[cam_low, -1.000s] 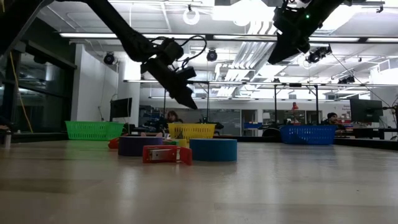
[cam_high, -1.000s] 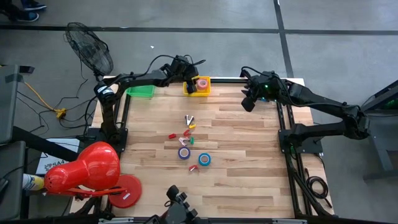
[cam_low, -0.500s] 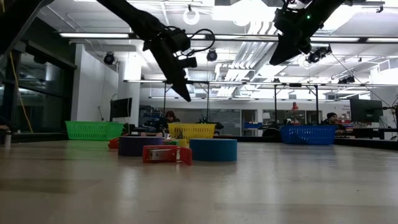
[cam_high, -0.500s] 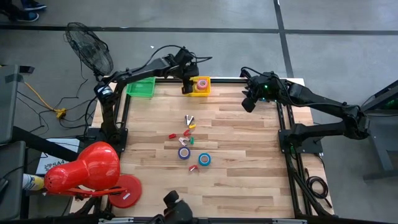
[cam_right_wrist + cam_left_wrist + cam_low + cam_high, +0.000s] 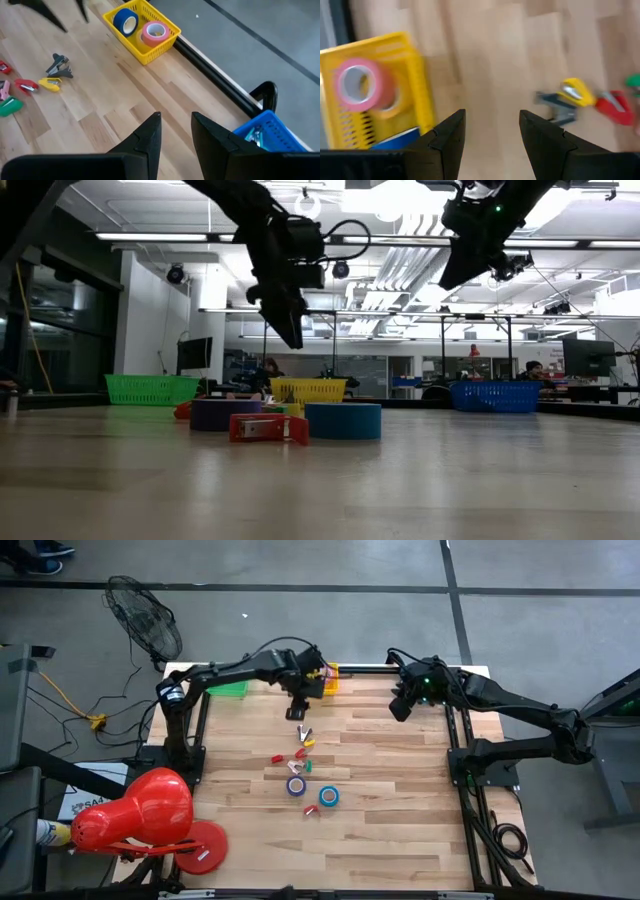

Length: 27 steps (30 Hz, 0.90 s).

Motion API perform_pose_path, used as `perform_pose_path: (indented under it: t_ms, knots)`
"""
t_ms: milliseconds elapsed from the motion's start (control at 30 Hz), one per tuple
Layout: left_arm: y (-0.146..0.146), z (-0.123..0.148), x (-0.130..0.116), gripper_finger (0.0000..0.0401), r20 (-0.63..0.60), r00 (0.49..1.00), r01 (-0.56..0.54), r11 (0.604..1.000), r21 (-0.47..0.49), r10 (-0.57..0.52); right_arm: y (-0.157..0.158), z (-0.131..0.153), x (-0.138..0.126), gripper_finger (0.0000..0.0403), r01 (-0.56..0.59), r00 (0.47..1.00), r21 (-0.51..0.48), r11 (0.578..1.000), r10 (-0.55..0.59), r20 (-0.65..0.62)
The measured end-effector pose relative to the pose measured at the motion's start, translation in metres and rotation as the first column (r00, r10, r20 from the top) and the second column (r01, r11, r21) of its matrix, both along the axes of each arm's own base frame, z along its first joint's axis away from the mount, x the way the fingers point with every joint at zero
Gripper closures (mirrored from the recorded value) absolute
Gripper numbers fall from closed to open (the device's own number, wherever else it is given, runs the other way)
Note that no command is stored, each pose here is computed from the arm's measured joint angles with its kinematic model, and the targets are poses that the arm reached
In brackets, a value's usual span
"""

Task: Pick and place Stapler, Stapler remover, tape
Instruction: Put the blue tape into the yellow bin

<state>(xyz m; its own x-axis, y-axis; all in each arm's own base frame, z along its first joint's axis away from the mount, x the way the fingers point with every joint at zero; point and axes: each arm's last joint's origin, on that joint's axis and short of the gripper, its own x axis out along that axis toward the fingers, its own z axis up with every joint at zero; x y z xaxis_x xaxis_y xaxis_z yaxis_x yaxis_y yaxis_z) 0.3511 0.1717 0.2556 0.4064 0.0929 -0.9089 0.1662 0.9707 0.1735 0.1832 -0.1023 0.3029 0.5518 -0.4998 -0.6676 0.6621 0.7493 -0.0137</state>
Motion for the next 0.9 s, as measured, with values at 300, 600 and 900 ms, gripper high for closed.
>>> perform_pose_path:
  t_ms: [300, 600, 900]
  knots:
    - [-0.057, -0.004, 0.01, 0.0219, -0.115, 0.99, 0.071, 0.994, -0.078, -0.08, 0.002, -0.003, -0.003, 0.0304, 0.014, 1.0, 0.04, 0.999, -0.013, -0.026]
    - [-0.121, -0.007, 0.015, 0.0219, -0.208, 0.935, 0.274, 0.957, -0.097, -0.288, 0.002, -0.005, -0.004, 0.0304, 0.014, 0.999, 0.049, 0.999, -0.012, -0.044]
    - [-0.172, -0.007, 0.017, 0.0219, -0.228, 0.88, 0.404, 0.909, -0.104, -0.417, 0.002, -0.005, -0.004, 0.0304, 0.016, 0.999, 0.05, 0.999, -0.014, -0.043]
